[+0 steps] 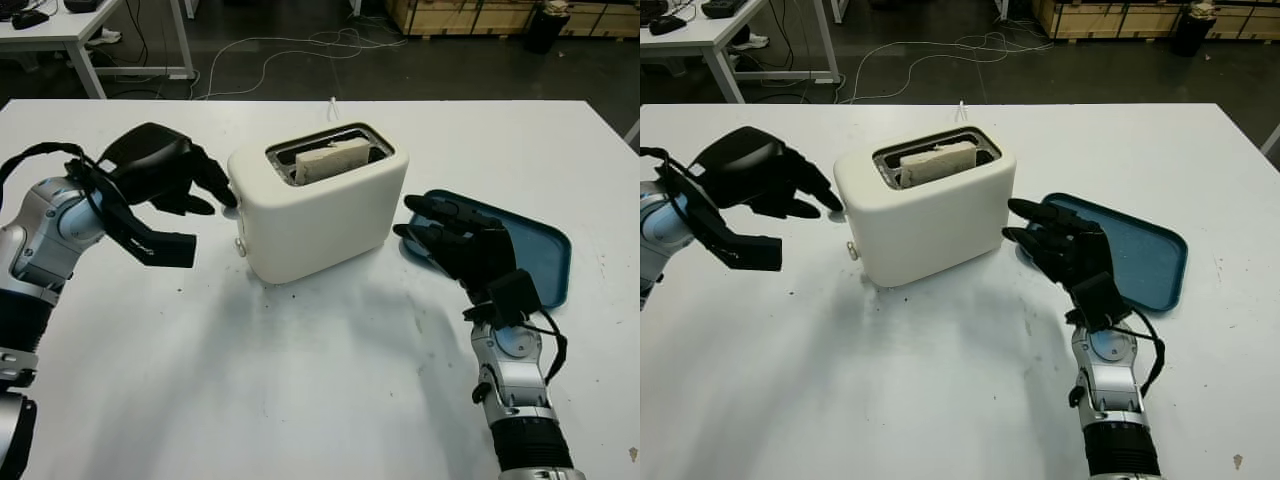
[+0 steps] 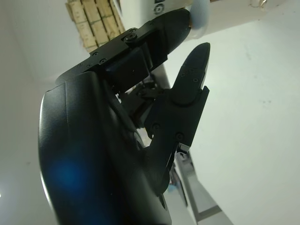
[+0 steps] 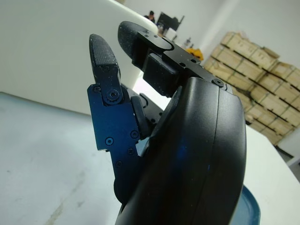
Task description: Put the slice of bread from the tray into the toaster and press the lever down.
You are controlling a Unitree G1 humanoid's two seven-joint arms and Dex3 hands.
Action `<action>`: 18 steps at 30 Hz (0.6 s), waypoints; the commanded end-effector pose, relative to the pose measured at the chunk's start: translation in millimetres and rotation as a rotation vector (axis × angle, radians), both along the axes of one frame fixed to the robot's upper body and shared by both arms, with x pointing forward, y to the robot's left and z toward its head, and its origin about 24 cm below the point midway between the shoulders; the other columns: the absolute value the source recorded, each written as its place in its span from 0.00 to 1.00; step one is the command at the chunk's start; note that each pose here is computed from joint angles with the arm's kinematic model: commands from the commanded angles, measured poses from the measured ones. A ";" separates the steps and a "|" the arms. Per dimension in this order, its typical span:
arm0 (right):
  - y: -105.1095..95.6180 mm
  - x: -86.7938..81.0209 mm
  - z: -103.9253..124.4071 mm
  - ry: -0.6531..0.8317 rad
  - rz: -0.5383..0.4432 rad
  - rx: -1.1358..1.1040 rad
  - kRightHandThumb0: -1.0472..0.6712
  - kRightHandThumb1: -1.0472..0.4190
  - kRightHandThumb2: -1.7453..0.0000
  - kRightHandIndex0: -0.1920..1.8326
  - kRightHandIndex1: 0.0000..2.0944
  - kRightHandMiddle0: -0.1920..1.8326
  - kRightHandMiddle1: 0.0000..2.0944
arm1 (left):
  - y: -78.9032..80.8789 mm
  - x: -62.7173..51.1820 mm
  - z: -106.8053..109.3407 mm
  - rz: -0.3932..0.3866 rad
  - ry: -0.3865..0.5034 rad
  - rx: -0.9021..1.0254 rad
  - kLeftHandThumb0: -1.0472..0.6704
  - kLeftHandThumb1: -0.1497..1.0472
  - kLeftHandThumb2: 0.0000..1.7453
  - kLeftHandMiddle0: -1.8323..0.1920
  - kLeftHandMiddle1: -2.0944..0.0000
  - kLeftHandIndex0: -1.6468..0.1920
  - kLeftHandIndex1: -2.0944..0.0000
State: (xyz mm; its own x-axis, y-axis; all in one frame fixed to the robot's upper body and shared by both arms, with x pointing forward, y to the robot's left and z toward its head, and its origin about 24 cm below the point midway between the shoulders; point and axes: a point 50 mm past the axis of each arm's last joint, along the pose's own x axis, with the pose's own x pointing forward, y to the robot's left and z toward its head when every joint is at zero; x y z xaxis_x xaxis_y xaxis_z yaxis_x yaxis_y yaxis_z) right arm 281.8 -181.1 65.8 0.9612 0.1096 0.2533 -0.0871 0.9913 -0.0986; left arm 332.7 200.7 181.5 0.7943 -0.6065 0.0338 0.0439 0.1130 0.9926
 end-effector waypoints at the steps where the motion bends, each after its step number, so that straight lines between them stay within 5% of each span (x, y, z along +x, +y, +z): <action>1: 0.0 -1.4 1.0 -0.007 -0.005 0.010 0.33 0.09 0.98 0.65 0.04 0.59 0.00 | -8.3 0.2 -24.0 -0.028 0.068 0.010 0.48 0.80 0.00 0.43 0.41 0.17 1.00; 13: -0.9 -1.8 -0.4 -0.006 -0.010 0.015 0.31 0.09 0.98 0.65 0.04 0.59 0.00 | -29.8 -15.0 -92.2 -0.069 0.249 -0.088 0.54 0.76 0.00 0.45 0.35 0.19 1.00; 18: -0.8 -1.3 0.1 -0.007 -0.009 0.011 0.32 0.09 0.99 0.66 0.04 0.60 0.00 | -38.4 -27.3 -119.6 -0.072 0.333 -0.084 0.54 0.79 0.01 0.46 0.41 0.22 1.00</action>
